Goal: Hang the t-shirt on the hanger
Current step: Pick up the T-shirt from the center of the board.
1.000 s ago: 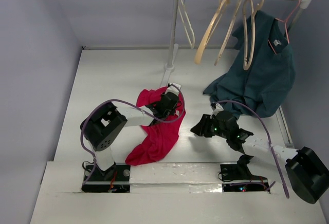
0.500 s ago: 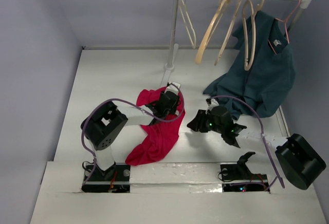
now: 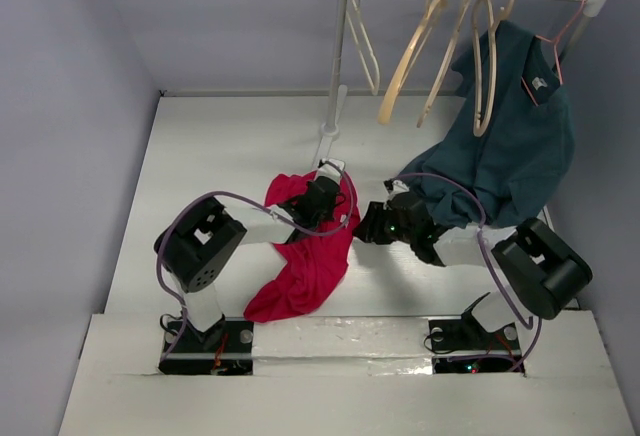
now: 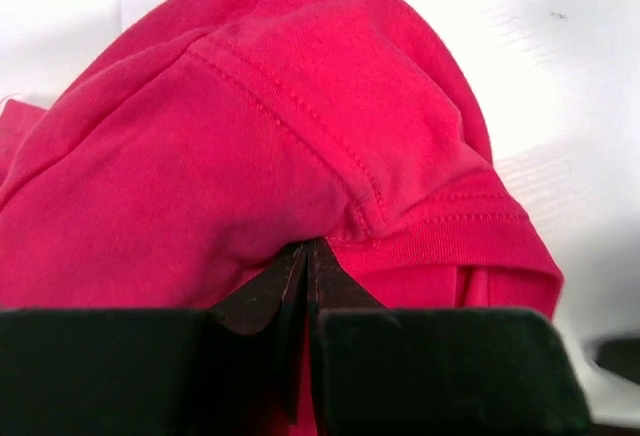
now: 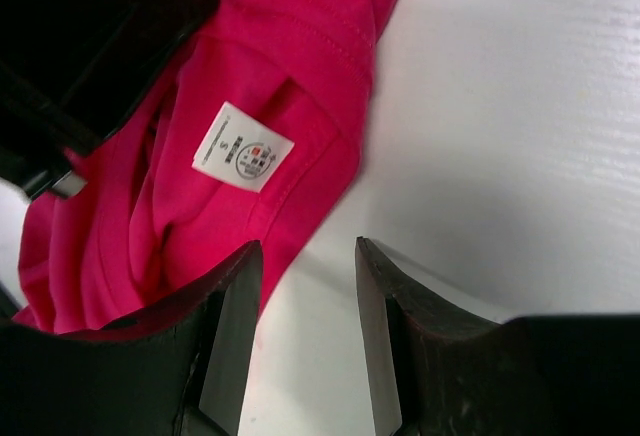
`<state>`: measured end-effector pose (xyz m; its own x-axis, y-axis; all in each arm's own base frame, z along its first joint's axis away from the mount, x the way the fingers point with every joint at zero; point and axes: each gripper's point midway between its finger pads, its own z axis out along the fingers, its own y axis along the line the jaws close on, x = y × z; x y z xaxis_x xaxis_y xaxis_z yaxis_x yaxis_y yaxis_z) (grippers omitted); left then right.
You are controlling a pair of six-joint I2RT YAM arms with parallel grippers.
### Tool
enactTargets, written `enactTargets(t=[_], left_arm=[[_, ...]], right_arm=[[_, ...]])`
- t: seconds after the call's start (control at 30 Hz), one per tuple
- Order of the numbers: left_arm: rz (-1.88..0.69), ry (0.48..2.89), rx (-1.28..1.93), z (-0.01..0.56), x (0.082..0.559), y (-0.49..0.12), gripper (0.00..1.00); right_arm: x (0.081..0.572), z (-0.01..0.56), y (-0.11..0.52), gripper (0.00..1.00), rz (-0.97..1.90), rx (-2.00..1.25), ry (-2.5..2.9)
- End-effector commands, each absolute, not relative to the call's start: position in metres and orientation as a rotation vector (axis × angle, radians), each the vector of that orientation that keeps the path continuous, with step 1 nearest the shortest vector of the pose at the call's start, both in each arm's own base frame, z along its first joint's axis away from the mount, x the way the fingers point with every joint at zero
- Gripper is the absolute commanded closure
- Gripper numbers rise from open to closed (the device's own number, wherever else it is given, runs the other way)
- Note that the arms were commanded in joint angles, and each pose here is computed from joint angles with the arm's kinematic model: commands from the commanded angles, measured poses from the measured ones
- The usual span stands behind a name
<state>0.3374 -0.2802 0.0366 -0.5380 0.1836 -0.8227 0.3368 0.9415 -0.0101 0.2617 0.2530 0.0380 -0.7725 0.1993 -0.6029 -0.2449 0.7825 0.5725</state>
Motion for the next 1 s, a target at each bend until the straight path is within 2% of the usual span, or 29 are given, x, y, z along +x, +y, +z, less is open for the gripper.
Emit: enactTargets(t=[0.0,0.23,0.43,0.7,0.8,0.97], left_arm=[[-0.270,2.094,0.309,0.068,0.340,-0.280,1.00],[-0.388,2.048,0.246,0.097,0.335,-0.281,1.00],[-0.448,2.032,0.197,0.115,0.332,-0.272,1.00],[-0.393,2.119,0.243,0.072,0.310,-0.253,1.00],[-0.392,2.146,0.300,0.060,0.308,-0.256,0.81],[-0.391,2.157,0.360,0.051,0.311,-0.264,0.77]], right_arm=[[0.284,0.058,0.267,0.51,0.872,-0.064,2.195],[0.285,0.042,0.268,0.45,0.876,-0.042,2.218],[0.291,0.037,0.265,0.44,0.826,-0.036,2.220],[0.314,0.044,0.247,0.57,0.640,-0.011,2.187],[0.317,0.037,0.249,0.57,0.623,-0.023,2.207],[0.319,0.040,0.252,0.57,0.634,-0.027,2.198]])
